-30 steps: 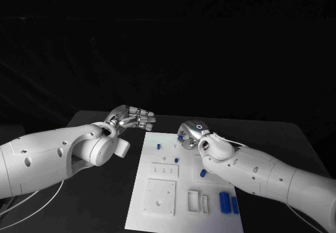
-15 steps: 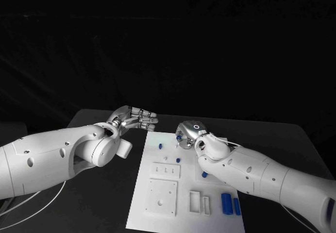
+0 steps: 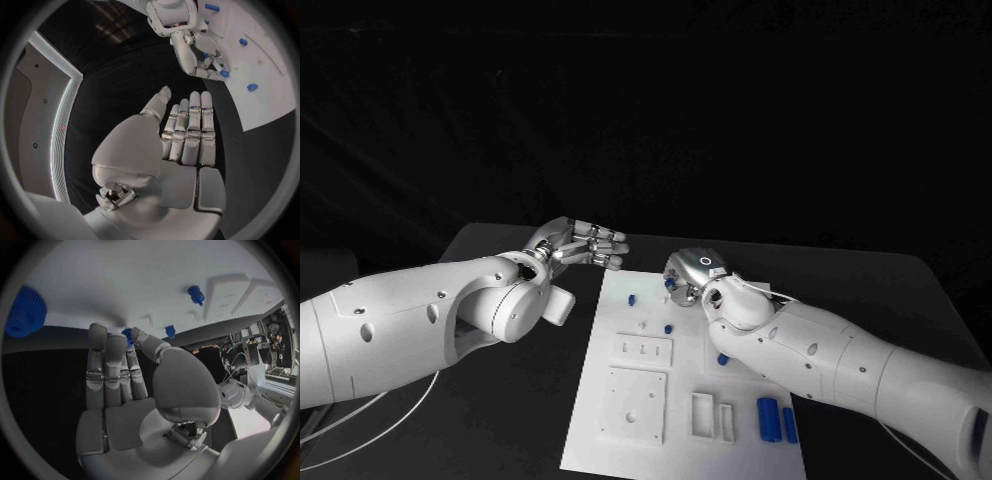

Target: Assemble the parts on the task board

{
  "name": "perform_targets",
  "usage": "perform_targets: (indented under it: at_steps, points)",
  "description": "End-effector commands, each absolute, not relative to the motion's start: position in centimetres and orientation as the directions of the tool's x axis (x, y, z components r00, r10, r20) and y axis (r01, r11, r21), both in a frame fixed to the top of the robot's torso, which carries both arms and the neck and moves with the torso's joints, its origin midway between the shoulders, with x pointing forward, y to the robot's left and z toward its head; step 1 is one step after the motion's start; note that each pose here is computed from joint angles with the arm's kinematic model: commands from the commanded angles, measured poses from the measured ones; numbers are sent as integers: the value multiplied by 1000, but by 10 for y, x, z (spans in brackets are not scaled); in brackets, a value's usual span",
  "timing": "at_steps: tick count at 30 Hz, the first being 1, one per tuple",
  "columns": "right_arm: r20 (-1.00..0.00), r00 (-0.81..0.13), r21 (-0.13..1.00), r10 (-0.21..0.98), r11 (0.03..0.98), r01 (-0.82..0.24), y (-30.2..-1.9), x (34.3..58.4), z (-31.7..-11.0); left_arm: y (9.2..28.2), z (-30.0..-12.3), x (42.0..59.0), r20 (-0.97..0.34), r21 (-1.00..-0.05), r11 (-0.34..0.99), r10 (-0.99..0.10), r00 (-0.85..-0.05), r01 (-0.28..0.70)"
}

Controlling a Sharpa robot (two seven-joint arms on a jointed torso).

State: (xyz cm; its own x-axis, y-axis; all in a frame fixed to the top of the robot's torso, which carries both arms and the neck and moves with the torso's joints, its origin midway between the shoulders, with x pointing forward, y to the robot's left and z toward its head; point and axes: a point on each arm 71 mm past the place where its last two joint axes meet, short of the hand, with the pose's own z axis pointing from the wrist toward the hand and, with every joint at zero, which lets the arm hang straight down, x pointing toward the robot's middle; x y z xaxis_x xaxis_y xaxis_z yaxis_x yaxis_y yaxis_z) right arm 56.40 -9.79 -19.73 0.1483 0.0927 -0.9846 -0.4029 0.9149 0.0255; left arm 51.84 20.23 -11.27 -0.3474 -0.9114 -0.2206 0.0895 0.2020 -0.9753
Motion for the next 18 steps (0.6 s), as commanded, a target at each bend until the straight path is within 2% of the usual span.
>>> perform_targets:
  at_steps: [1, 18]
  points:
    - [-988, 146, -4, 58, 920, -392, -100, 565, -199, 200, -111, 518, -222, -975, 199, -904, -365, 99]
    - [-986, 147, 17, 80, 922, -388, -100, 567, -200, 200, -111, 520, -225, -974, 203, -904, -364, 99]
